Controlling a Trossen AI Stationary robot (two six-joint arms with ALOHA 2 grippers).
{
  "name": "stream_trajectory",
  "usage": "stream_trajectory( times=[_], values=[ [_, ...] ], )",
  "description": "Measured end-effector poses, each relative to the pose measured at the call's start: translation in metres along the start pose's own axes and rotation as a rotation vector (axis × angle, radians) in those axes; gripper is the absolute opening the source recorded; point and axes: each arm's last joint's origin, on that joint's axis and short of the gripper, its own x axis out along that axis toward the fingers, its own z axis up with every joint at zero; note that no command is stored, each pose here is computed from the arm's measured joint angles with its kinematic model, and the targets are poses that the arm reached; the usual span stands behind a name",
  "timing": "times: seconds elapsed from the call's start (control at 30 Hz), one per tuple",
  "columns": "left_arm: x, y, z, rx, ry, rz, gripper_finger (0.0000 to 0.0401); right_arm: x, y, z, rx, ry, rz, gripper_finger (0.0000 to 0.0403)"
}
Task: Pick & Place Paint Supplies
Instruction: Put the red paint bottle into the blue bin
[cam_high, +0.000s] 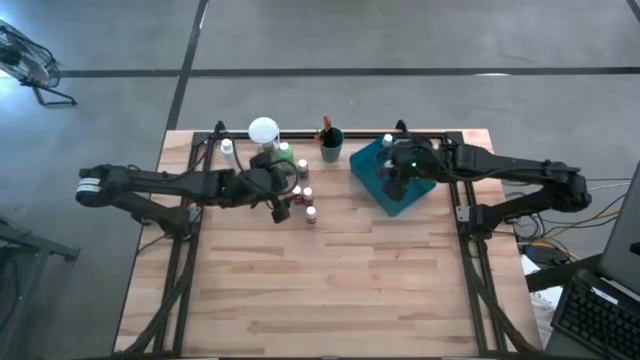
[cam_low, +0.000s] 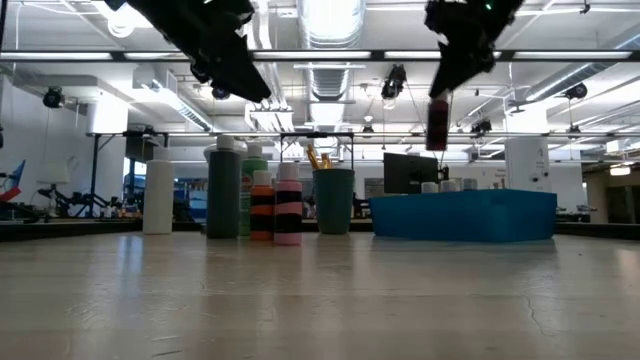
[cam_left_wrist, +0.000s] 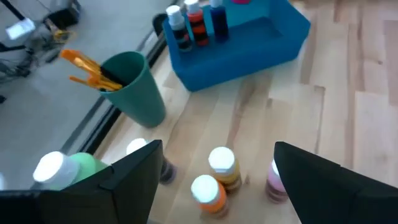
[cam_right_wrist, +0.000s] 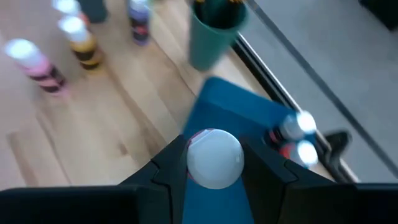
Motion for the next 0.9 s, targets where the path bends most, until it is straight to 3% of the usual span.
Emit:
stream_trajectory(
  times=[0.43, 0.9],
  values=[
    [-0.007, 0.009, -0.014, -0.041, -0.057, 0.206, 0.0310, 0.013, -0.029, -0.059, 0.203, 0.072, -0.085, 0.0116],
    [-0.005, 0.009, -0.017, -0.045, -0.059, 0.217, 0.0310, 0.031, -0.049, -0.077, 0.328, 0.121, -0.134, 0.0116]
  ],
)
